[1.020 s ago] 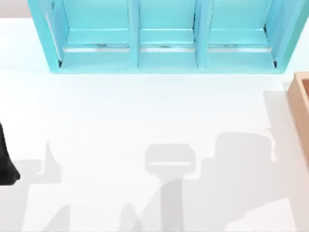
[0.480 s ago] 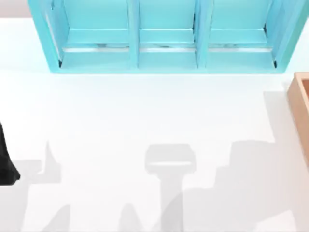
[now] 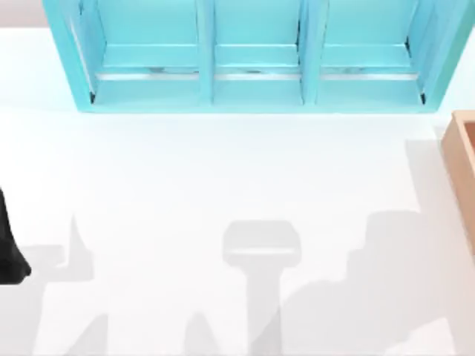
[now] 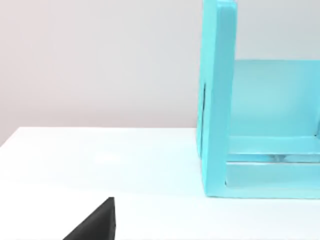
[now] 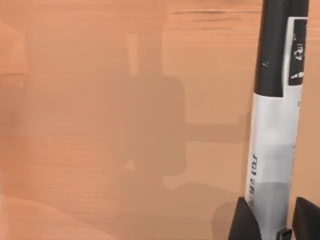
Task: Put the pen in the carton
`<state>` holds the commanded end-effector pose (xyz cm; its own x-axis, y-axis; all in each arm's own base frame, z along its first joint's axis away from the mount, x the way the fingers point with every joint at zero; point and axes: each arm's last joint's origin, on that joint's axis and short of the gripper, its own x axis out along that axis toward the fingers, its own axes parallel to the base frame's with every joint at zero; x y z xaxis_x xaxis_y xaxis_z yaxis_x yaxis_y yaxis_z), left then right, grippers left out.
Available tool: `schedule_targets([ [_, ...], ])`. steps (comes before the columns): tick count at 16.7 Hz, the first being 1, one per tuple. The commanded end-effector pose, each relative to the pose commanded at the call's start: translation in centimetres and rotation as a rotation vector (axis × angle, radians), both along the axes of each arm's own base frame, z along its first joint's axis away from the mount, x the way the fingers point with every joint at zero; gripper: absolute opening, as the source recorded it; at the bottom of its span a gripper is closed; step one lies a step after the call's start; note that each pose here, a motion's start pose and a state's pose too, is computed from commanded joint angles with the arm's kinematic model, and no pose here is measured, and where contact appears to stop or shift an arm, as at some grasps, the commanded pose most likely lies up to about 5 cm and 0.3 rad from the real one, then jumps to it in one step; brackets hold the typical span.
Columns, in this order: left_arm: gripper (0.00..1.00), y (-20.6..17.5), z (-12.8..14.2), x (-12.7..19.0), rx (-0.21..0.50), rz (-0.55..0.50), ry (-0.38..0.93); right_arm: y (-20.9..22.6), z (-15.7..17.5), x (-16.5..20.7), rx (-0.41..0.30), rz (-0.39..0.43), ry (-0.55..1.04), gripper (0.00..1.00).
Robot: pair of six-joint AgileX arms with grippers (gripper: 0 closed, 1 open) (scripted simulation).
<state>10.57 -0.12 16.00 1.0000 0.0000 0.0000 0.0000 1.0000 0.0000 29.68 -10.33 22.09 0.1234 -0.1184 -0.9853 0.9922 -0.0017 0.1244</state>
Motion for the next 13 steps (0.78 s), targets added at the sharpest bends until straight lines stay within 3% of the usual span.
schedule_targets([
  [11,1.00,0.0,0.0,0.0,0.000,0.000,0.000,0.8,-2.9,0.1,0.002,-0.007,0.005,0.00],
  [13,1.00,0.0,0.0,0.0,0.000,0.000,0.000,0.8,-2.9,0.1,0.002,-0.007,0.005,0.15],
])
